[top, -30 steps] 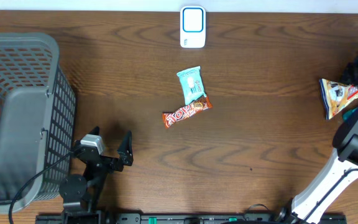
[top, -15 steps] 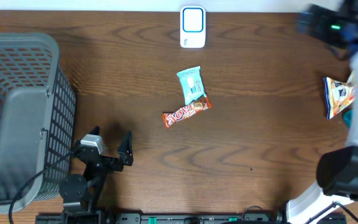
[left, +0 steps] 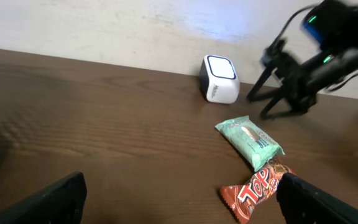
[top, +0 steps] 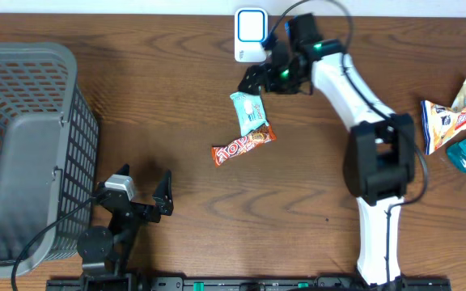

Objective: Scan the item barcode
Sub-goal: 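Move the right gripper to the teal wet-wipe pack and grasp it, then lift the wet-wipe pack with the right gripper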

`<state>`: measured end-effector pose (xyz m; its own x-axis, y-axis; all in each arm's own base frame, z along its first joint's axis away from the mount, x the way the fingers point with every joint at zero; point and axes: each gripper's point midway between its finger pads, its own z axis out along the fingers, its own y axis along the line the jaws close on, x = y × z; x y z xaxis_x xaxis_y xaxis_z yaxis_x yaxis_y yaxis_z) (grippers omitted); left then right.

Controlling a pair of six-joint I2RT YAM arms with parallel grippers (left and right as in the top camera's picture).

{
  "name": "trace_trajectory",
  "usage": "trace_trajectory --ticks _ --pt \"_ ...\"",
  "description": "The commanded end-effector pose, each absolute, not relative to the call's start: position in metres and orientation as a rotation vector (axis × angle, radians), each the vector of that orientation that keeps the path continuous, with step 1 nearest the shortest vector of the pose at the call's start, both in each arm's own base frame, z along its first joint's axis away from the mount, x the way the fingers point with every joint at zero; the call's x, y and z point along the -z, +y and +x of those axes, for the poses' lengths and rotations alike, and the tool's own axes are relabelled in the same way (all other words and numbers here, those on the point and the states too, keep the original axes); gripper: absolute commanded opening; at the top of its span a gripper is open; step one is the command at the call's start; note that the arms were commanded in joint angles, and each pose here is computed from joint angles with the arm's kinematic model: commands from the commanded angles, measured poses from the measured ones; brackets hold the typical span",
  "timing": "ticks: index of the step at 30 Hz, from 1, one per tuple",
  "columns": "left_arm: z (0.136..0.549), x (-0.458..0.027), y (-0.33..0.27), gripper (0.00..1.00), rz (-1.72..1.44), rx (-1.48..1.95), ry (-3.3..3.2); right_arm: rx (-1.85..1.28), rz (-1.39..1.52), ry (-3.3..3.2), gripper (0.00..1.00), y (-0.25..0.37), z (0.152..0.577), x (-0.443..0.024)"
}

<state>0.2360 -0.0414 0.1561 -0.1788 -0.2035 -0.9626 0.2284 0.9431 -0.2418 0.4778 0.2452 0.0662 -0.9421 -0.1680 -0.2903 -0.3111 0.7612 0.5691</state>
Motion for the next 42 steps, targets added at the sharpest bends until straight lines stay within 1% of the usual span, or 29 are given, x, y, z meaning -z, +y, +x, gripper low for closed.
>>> trace_trajectory --ticks 1,5,6,7,9,12,13,14,15,16,19,23,27,30,35,38,41,42 --pt "0.235 -0.143 -0.043 0.98 0.007 0.400 1.748 -0.953 -0.412 2.777 0.95 0.255 0.471 -0.038" --pt "0.235 -0.143 -0.043 0.98 0.007 0.400 1.748 -0.880 -0.371 2.844 0.91 0.247 0.468 -0.017" --pt "0.235 -0.143 -0.043 0.98 0.007 0.400 1.748 -0.866 -0.365 2.862 0.89 0.245 0.466 -0.014" --pt "0.235 -0.143 -0.043 0.98 0.007 0.400 1.748 -0.863 -0.361 2.876 0.82 0.243 0.464 -0.012" --pt "0.235 -0.143 -0.043 0.98 0.007 0.400 1.748 -0.861 -0.360 2.915 0.59 0.243 0.455 -0.010" --pt "0.235 -0.143 -0.043 0.98 0.007 0.400 1.748 -0.852 -0.398 2.972 0.32 0.242 0.439 -0.007" --pt "0.235 -0.143 -0.043 0.98 0.007 0.400 1.748 -0.851 -0.403 2.988 0.18 0.241 0.435 -0.006" --pt "0.235 -0.143 -0.043 0.98 0.007 0.400 1.748 -0.850 -0.400 2.999 0.07 0.240 0.433 -0.006" --pt "0.235 -0.143 -0.043 0.98 0.007 0.400 1.748 -0.850 -0.393 3.006 0.01 0.239 0.432 -0.006" --pt "0.235 -0.143 -0.043 0.98 0.007 0.400 1.748 -0.850 -0.374 3.011 0.01 0.237 0.433 -0.008" --pt "0.235 -0.143 -0.043 0.98 0.007 0.400 1.748 -0.855 -0.101 3.076 0.01 0.217 0.437 -0.032" --pt "0.235 -0.143 -0.043 0.98 0.007 0.400 1.748 -1.055 0.383 3.108 0.01 0.194 0.434 -0.093" --pt "0.235 -0.143 -0.043 0.98 0.007 0.400 1.748 -1.191 1.032 3.153 0.01 0.168 0.404 -0.141" --pt "0.235 -0.143 -0.043 0.98 0.007 0.400 1.748 -1.132 1.462 3.198 0.01 0.146 0.372 -0.159" --pt "0.235 -0.143 -0.043 0.98 0.007 0.400 1.748 -1.382 1.517 3.100 0.02 0.143 0.380 -0.177" --pt "0.235 -0.143 -0.043 0.98 0.007 0.400 1.748 -1.460 1.576 3.065 0.02 0.147 0.382 -0.184" --pt "0.235 -0.143 -0.043 0.98 0.007 0.400 1.748 -1.461 1.857 2.992 0.01 0.149 0.383 -0.188" --pt "0.235 -0.143 -0.043 0.98 0.007 0.400 1.748 -1.423 2.024 2.946 0.01 0.149 0.384 -0.188"
